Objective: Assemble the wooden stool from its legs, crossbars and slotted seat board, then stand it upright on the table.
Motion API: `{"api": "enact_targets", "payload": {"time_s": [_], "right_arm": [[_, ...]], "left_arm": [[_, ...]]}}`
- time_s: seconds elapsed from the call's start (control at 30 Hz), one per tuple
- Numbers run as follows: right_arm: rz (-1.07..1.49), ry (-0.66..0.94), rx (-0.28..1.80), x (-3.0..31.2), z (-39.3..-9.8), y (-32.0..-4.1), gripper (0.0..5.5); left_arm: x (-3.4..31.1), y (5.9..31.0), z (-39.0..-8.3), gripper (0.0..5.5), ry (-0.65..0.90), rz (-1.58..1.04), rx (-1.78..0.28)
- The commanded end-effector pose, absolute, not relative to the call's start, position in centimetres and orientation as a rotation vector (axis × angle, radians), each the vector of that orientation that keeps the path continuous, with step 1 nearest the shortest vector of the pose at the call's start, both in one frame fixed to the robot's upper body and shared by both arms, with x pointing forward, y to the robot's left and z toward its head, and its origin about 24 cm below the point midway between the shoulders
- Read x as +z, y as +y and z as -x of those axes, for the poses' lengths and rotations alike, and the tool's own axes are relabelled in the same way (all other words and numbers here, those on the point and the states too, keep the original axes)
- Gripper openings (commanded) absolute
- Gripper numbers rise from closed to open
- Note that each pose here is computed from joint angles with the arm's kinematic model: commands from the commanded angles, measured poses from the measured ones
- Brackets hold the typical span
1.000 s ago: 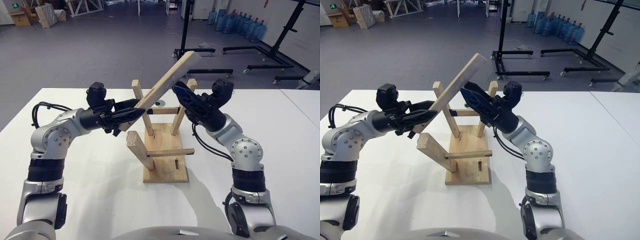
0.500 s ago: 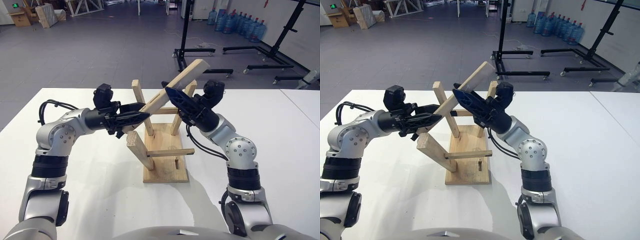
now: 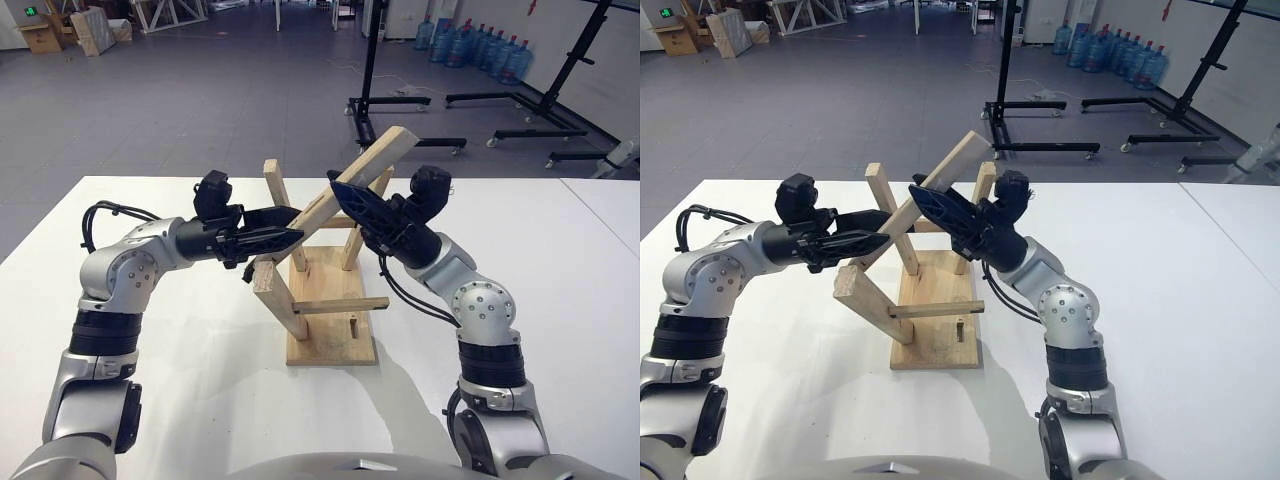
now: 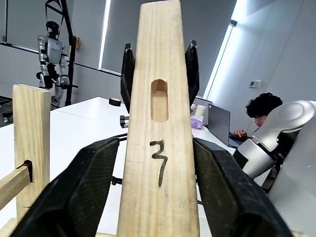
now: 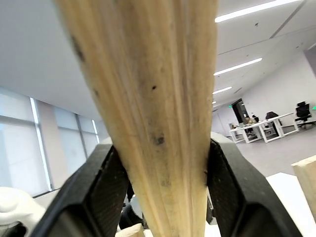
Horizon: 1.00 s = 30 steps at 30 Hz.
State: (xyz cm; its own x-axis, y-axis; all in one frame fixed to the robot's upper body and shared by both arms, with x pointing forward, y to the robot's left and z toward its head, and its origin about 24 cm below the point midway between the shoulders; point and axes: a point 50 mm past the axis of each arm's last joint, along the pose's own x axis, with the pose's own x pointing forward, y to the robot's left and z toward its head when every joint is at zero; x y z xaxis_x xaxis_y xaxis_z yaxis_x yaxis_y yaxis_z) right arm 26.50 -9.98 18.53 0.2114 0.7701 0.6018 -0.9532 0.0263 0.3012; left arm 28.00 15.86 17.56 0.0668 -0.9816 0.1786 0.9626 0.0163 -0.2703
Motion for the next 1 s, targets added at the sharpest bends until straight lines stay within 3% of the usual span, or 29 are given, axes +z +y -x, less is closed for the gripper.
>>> {"api": "enact_targets", "payload": {"time_s": [0.03, 0.13, 0.2, 0.33, 0.57, 1.0], "right_arm": [[-0.572, -0.414, 1.307, 19.8, -26.3, -11.7, 2.11], [-0.448, -0.366, 1.264, 19.2, -25.9, -15.4, 2.06], [-0.391, -0.252, 1.223, 17.5, -25.3, -17.8, 2.06], [-0.356, -0.069, 1.189, 14.5, -23.4, -20.3, 2.05], [-0.365, 0.074, 1.204, 10.7, -21.7, -20.2, 2.05], [-0.028, 0.070, 1.351, 11.0, -20.2, -19.5, 2.05]], "left_arm": [[16.5, 17.6, -28.6, 3.23, 0.101, 0.342, -1.369], [16.0, 19.8, -28.4, 3.79, 0.091, 0.329, -1.231], [16.5, 21.1, -27.9, 4.06, 0.047, 0.319, -1.149], [18.5, 21.8, -25.0, 4.08, -0.093, 0.334, -1.114], [18.8, 20.8, -23.2, 4.08, -0.116, 0.378, -1.059], [18.8, 20.6, -22.6, 4.08, -0.097, 0.399, -1.080]]}}
